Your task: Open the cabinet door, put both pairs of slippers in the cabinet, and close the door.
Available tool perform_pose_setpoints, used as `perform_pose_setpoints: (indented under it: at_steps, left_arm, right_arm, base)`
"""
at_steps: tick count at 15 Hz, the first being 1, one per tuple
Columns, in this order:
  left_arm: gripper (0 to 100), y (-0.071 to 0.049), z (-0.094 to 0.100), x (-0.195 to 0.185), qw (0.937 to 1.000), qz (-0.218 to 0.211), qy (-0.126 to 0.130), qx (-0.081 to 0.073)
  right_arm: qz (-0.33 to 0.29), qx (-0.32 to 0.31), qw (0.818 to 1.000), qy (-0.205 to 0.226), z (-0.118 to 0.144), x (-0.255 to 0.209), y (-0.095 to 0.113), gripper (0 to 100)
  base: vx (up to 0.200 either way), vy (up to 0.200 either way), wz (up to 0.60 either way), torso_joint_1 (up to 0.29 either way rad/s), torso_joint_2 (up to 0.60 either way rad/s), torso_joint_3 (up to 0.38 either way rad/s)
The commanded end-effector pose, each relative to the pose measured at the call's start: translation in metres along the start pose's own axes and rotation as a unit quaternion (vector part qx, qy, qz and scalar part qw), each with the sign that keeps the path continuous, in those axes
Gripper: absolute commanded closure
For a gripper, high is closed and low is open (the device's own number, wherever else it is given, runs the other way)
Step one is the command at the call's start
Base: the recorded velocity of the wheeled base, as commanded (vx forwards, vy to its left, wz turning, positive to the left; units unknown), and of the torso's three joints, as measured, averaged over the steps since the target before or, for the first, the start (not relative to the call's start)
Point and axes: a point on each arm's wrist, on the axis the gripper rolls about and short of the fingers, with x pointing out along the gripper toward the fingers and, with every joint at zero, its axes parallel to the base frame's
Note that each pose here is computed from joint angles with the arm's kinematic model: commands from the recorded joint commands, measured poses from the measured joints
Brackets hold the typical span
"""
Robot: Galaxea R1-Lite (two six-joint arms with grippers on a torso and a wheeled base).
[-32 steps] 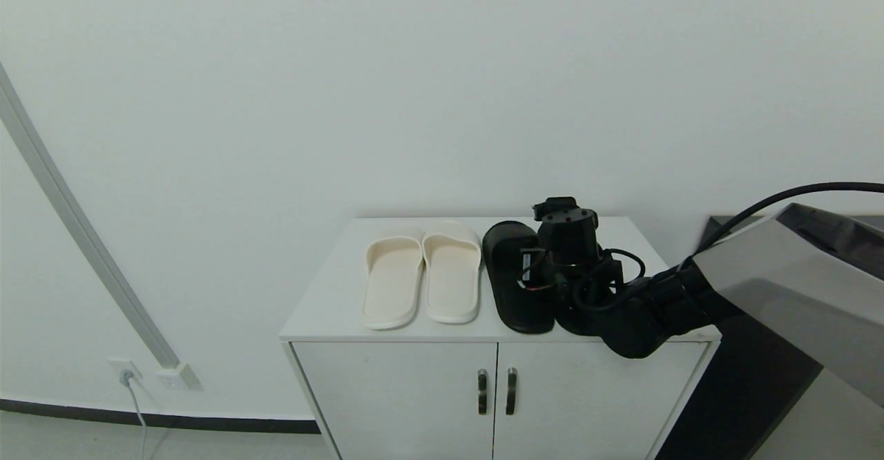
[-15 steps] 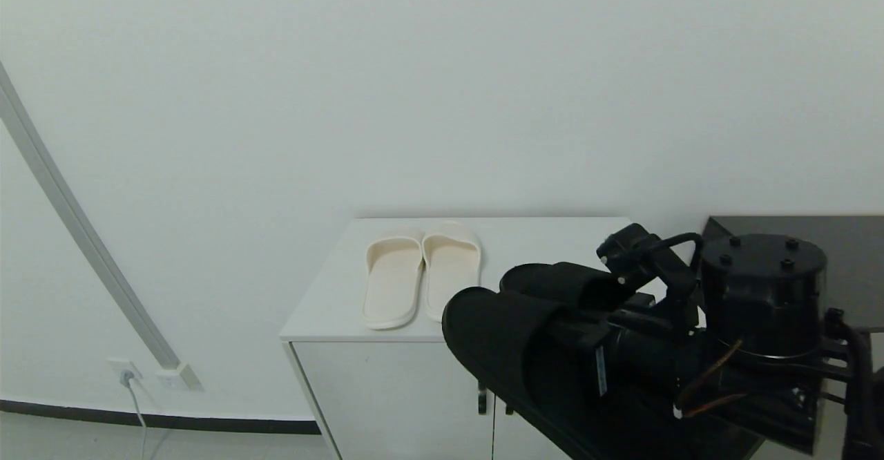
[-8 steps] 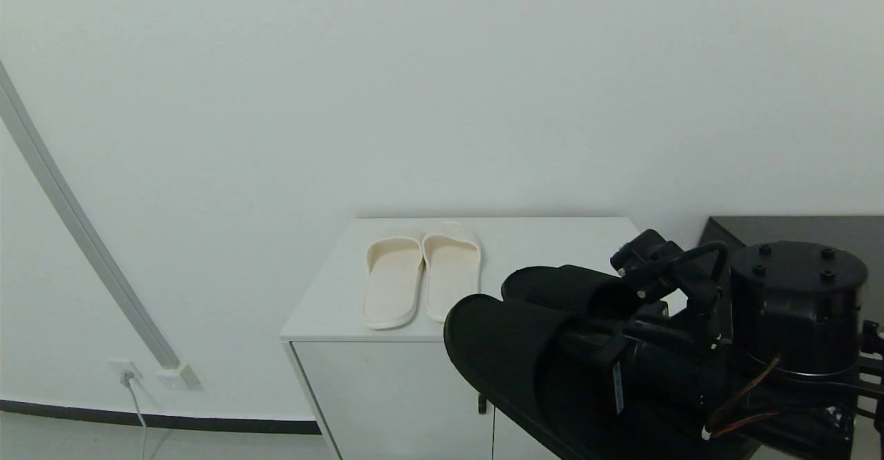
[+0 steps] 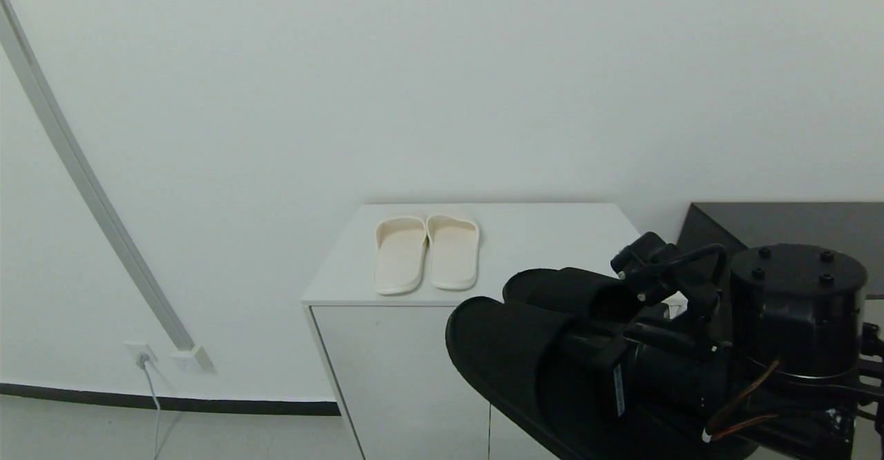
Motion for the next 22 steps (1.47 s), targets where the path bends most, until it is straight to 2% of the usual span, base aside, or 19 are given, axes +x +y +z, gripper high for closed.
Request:
perform_pose_setpoints:
  at_steps: [1,16,22]
  left_arm:
    - [100,0.0,0.0,0.0,1.0,0.0,0.0,0.0]
    - [100,0.0,0.0,0.0,1.0,0.0,0.0,-0.002]
    - [100,0.0,0.0,0.0,1.0,0.001,0.0,-0.002]
  right_arm:
    - [0.0,0.0,1.0,0.0,0.0,0.0,0.0,100]
    - [0.007,-0.017,1.0,0.019,-0.01,0.002,0.003,100]
    - [0.01,-0.019,0.999,0.025,-0.013,0.001,0.005,100]
  base:
    - [0.0,0.0,0.0,0.0,0.0,0.0]
    - [0.0,0.0,0.0,-0.004,0.01,0.005]
    - [0.0,0.0,0.0,-0.201,0.49,0.274]
